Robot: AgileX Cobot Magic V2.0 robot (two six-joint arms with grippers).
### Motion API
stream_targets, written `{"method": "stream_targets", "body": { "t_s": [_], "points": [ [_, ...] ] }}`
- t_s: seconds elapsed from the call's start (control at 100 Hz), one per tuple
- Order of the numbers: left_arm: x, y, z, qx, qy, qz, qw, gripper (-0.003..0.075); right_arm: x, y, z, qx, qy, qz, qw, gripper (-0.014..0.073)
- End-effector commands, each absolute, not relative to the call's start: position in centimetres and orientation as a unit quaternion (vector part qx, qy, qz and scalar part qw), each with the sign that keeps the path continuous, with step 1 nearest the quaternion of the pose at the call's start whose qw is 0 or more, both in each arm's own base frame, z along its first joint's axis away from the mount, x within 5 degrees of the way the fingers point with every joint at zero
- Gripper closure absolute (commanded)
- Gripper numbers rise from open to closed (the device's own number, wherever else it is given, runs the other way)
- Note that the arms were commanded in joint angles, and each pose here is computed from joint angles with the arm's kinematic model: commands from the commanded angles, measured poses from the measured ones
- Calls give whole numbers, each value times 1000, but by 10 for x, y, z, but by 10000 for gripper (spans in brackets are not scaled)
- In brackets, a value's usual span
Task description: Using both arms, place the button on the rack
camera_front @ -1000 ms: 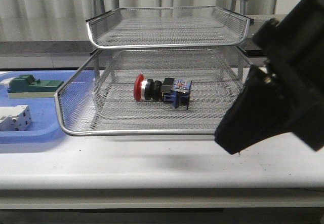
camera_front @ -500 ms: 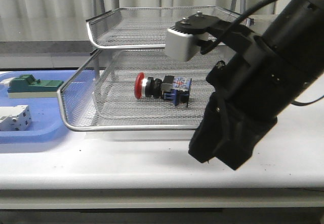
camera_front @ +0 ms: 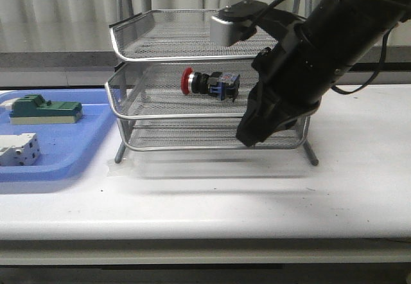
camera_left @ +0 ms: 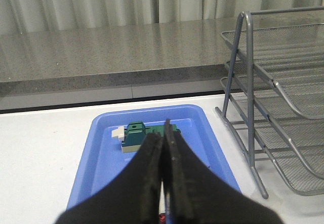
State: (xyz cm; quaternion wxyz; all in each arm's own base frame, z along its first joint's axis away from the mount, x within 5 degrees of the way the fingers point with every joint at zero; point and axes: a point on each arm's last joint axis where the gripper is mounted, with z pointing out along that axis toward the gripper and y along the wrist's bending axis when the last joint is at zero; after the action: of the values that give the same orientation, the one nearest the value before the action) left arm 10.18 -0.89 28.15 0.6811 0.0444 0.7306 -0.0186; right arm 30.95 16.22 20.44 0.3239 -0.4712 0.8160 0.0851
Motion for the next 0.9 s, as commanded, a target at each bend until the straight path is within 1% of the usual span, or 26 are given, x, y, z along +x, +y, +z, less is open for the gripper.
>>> {"method": "stream_targets", "body": {
  "t_s": [0.0,0.18,0.33,0.43,0.56,0.71,0.89],
  "points": [
    [102,-7,298,28,694,-17,719,740,319,159,232,-455,801,64,384,664],
    [102,-7,298,28,694,-17,719,740,318,159,232,-456,803,71,376,664],
    [102,-7,298,28,694,-17,719,740,309,160,233,-451,817,104,344,659],
    [102,-7,298,28,694,-17,719,740,301,159,242,-427,830,129,334,655],
    [102,-7,298,28,694,-17,719,740,290,155,263,-387,843,146,342,655],
    [102,-7,298,28,694,-17,719,740,277,141,289,-354,855,123,359,655],
    [102,-7,298,28,694,-17,719,740,260,103,321,-283,879,73,378,655]
  ]
}}
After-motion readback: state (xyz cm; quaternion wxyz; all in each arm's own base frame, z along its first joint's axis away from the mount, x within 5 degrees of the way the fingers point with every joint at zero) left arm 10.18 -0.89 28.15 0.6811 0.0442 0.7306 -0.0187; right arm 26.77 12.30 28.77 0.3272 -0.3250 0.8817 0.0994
